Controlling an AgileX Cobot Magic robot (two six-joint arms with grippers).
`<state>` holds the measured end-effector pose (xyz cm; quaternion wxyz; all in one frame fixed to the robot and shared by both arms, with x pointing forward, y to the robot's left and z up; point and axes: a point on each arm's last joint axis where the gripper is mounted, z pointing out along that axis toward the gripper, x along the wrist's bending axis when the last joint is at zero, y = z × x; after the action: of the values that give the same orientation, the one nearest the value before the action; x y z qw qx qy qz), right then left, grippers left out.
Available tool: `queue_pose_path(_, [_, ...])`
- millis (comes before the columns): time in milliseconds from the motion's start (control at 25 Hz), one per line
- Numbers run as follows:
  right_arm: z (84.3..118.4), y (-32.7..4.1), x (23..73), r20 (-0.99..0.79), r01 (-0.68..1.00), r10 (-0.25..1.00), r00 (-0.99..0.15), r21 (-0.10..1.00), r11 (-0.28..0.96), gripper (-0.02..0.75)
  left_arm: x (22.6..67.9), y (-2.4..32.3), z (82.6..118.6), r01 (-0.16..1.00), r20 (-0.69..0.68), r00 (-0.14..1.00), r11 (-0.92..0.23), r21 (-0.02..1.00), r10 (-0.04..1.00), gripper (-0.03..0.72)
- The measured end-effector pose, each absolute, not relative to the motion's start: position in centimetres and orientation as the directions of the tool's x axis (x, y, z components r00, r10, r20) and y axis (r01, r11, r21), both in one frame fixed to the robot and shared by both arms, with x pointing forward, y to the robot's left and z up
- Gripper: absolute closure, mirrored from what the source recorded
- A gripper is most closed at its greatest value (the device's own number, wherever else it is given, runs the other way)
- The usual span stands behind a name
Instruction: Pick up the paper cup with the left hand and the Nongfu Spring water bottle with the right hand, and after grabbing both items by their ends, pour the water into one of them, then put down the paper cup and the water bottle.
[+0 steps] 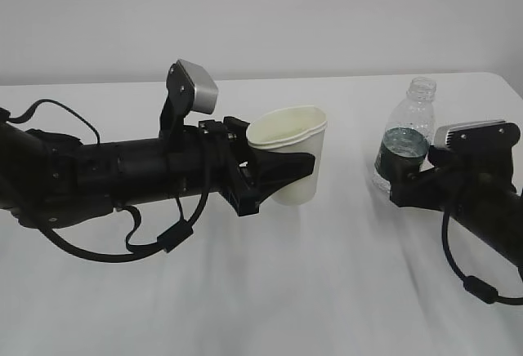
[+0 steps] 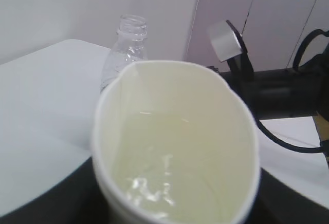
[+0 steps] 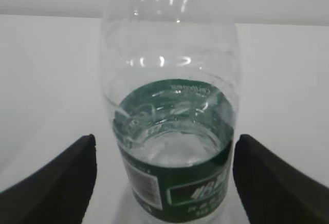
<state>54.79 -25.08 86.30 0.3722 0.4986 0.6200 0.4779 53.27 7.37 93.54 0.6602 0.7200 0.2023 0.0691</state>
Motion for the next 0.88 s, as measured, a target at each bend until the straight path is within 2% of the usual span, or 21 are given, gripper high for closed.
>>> queue_pose_path(440, [88.2,-25.6,50.3,0.018,0.287,0.973,-0.229,0.956,0.05,0.108,53.4,7.4,93.6,0.204,-0.173,0.903,-0.04,0.978,0.394,0.27])
queue_pose_path(640, [90.2,-25.8,48.3,0.013,0.243,0.972,-0.233,0.969,0.045,0.111,53.9,7.6,93.7,0.225,-0.2,0.875,-0.004,0.974,0.441,0.27])
queue_pose_path(880, [93.9,-26.0,46.7,0.015,0.11,0.971,-0.237,0.994,0.011,0.137,54.2,7.8,93.7,0.241,-0.221,0.851,0.02,0.97,0.476,0.27])
